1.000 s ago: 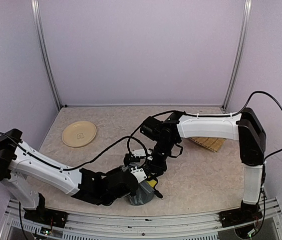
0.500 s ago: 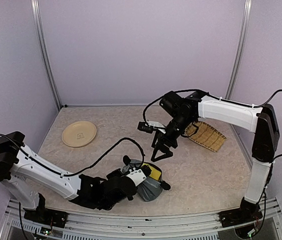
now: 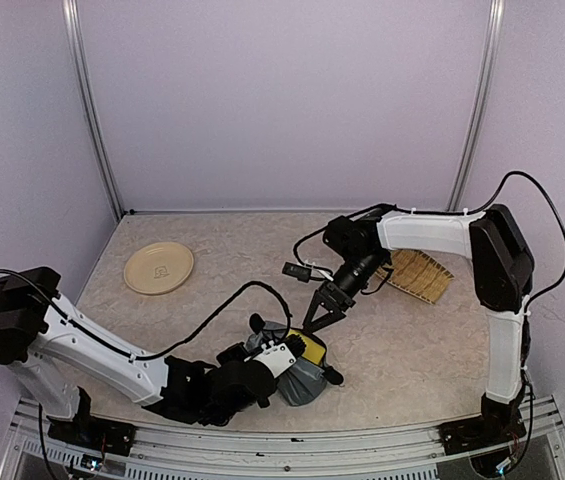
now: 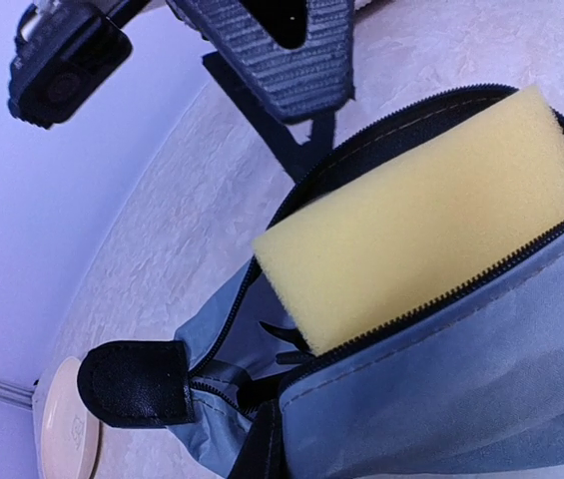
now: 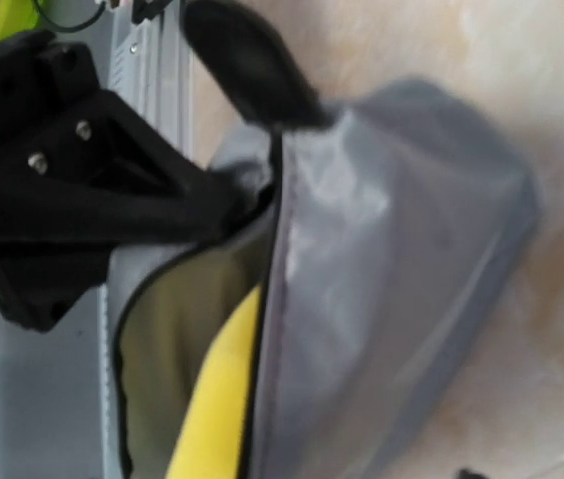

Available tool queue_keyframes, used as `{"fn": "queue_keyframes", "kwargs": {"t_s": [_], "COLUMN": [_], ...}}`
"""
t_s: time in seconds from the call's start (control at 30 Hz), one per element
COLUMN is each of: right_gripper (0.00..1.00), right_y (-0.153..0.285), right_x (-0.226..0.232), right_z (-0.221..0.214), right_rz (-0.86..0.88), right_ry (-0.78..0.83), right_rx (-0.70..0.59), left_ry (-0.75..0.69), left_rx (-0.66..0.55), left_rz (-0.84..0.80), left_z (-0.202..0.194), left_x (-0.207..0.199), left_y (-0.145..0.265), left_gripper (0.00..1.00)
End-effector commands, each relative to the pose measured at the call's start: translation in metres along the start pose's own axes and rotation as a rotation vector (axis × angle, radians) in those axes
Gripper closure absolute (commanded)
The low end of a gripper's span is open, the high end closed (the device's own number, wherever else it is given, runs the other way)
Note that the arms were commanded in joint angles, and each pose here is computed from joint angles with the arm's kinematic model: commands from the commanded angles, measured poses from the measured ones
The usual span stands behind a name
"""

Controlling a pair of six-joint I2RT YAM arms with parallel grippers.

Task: Sort the hair-cutting tools
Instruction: Adjust the kit bag at the center of the board.

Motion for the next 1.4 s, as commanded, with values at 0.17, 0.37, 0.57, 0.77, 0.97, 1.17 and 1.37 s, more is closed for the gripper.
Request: {"fn": "queue_keyframes", "kwargs": {"t_s": [0.17, 0.37, 0.57, 0.77, 0.97, 1.17, 1.37], "right_gripper": [0.31, 0.49, 0.55, 0.95, 1.00, 1.00, 1.00], "right_y": [-0.018, -0.029, -0.046, -0.056, -0.057, -0.039, -0.019], "right_x": [0.003, -0.005, 0.000, -0.003, -0.008, -0.011, 0.009], "right_z": [-0.018, -0.018, -0.018, -0.016, -0.008, 0.006, 0.025], "right_rz": [0.134, 0.153, 0.168, 0.082, -0.261, -0.616, -0.674], "right_ry": [-0.089, -0.116, -0.110, -0.081, 0.064, 0.227, 0.308], "right_rx": [0.032, 0.053, 0.097, 0.136, 0.235, 0.305, 0.280], "left_ry": [0.051, 0.049, 0.054, 0.065, 0.090, 0.151, 0.228], "left_rx": [-0.027, -0.025, -0.026, -0.035, -0.042, -0.033, -0.026], "left_rz": [0.043, 0.038, 0.035, 0.037, 0.074, 0.141, 0.129], "left_z": [0.008, 0.009, 0.008, 0.010, 0.024, 0.037, 0.039], "left_x": [0.003, 0.001, -0.002, -0.004, -0.008, -0.013, -0.024], "left_y": [-0.001, -0.002, -0.003, -0.003, 0.002, 0.013, 0.017], "left_gripper": [1.00, 1.00, 1.00, 1.00, 1.00, 1.00, 1.00]}}
Point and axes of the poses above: each gripper's point midway between its finger pads, its own y axis back along the fingers, its own x axis along the line the jaws close on, z = x × y, the point moved 5 cm from there along y, back along the fingers, and after that the axes turned 7 degrees about -y, right-handed, at the moved point
